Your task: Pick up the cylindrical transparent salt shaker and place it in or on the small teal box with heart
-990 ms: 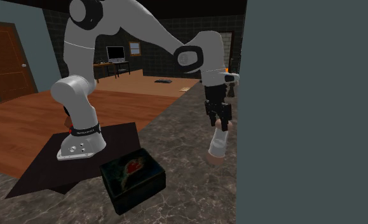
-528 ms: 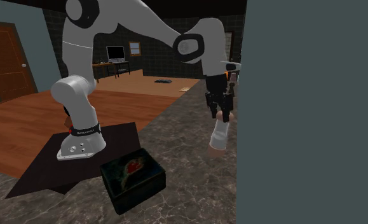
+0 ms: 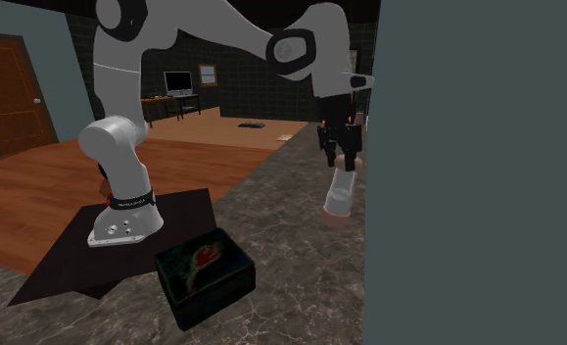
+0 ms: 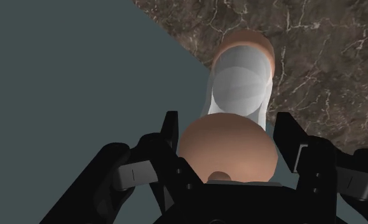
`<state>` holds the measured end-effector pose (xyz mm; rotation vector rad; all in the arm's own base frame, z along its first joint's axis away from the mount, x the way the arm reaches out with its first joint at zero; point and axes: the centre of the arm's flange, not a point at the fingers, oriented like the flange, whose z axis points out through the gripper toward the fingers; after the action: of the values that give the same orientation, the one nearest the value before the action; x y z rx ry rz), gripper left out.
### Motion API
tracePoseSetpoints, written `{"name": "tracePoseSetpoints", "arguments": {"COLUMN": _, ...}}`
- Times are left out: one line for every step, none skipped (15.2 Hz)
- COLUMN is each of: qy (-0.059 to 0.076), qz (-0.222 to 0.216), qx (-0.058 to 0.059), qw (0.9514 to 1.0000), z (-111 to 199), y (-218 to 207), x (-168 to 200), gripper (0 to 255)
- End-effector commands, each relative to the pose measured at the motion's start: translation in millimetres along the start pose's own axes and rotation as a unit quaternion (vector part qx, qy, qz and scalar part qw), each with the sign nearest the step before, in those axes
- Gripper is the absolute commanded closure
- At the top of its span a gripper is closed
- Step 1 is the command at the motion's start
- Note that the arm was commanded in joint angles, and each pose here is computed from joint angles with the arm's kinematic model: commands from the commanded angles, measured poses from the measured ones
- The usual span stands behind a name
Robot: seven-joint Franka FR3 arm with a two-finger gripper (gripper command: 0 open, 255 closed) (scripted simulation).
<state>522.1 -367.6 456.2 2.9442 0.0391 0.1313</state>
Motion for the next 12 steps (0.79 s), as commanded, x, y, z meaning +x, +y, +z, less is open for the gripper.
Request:
{"name": "tracePoseSetpoints", "arguments": {"qy": 0.000, "qz": 0.000, "qx": 0.000, "qw": 1.0000, "z": -10.7, "y": 1.8, "x": -0.1, "gripper": 255}}
{"name": "tracePoseSetpoints", "arguments": {"qy": 0.000, "qz": 0.000, "qx": 0.000, "qw": 1.0000, "z": -15.8, "y": 2.9, "x": 0.3, "gripper": 255}}
{"name": "tracePoseSetpoints", "arguments": {"qy": 0.000, "qz": 0.000, "qx": 0.000, "qw": 1.0000, "z": -21.0, "y": 3.9, "x": 0.8, "gripper": 255}}
{"name": "tracePoseSetpoints", "arguments": {"qy": 0.000, "qz": 0.000, "qx": 0.000, "qw": 1.0000, "z": -26.2, "y": 4.9, "x": 1.2, "gripper": 255}}
{"name": "tracePoseSetpoints", "arguments": {"qy": 0.000, "qz": 0.000, "qx": 0.000, "qw": 1.0000, "z": -31.3, "y": 5.9, "x": 1.7, "gripper": 255}}
{"name": "tracePoseSetpoints", "arguments": {"qy": 0.000, "qz": 0.000, "qx": 0.000, "qw": 1.0000, "z": -33.3, "y": 6.3, "x": 1.8, "gripper": 255}}
{"name": "tracePoseSetpoints", "arguments": {"qy": 0.000, "qz": 0.000, "qx": 0.000, "qw": 1.0000, "z": -37.1, "y": 5.1, "x": -10.7, "gripper": 255}}
{"name": "tracePoseSetpoints", "arguments": {"qy": 0.000, "qz": 0.000, "qx": 0.000, "qw": 1.0000, "z": -40.9, "y": 3.9, "x": -23.3, "gripper": 255}}
{"name": "tracePoseSetpoints", "arguments": {"qy": 0.000, "qz": 0.000, "qx": 0.000, "qw": 1.0000, "z": -44.8, "y": 2.7, "x": -35.9, "gripper": 255}}
{"name": "tracePoseSetpoints", "arguments": {"qy": 0.000, "qz": 0.000, "qx": 0.000, "qw": 1.0000, "z": -48.7, "y": 1.5, "x": -48.4, "gripper": 255}}
{"name": "tracePoseSetpoints", "arguments": {"qy": 0.000, "qz": 0.000, "qx": 0.000, "qw": 1.0000, "z": -52.5, "y": 0.3, "x": -61.0, "gripper": 255}}
{"name": "tracePoseSetpoints", "arguments": {"qy": 0.000, "qz": 0.000, "qx": 0.000, "qw": 1.0000, "z": -56.4, "y": -0.9, "x": -73.6, "gripper": 255}}
